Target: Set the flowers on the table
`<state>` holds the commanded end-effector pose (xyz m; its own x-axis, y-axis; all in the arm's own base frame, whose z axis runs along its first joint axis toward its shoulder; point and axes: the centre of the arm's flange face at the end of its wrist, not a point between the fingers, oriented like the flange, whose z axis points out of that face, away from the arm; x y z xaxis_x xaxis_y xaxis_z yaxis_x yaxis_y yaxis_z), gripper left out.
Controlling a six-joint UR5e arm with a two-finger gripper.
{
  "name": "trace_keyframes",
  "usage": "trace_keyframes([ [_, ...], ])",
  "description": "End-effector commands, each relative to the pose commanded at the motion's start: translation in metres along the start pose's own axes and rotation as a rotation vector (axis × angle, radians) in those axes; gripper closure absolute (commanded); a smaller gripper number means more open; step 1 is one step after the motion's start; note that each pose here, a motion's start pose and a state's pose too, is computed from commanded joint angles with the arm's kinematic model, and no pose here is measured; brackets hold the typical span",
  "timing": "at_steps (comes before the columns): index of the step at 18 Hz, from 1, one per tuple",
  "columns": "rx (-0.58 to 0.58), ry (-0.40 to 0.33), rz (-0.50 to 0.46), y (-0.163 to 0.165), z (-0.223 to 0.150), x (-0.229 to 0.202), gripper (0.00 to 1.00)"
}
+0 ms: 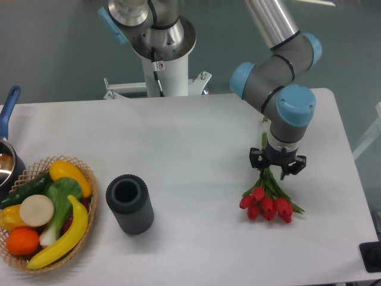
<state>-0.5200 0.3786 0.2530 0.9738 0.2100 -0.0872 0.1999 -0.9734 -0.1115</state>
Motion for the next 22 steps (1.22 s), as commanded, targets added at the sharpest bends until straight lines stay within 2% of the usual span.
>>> trace_keyframes([
  [4, 0.037, -0.067, 0.016, 0.007, -0.038, -0.023, 0.00],
  [7, 0.057, -0.107, 0.021, 0.024, -0.073, -0.039, 0.00],
  [11, 0.065, -0.133, 0.213, 0.045, -0.094, -0.047, 0.00],
  [13, 0.058, -0.114, 0.264, 0.061, -0.097, -0.056, 0.00],
  [15, 0.064, -0.089, 0.402, 0.086, -0.102, -0.072, 0.00],
  [17, 0.075, -0.064, 0.463, 0.107, -0.104, -0.082, 0.00],
  [22, 0.067, -0.060, 0.452, 0.124, -0.103, -0.088, 0.00],
])
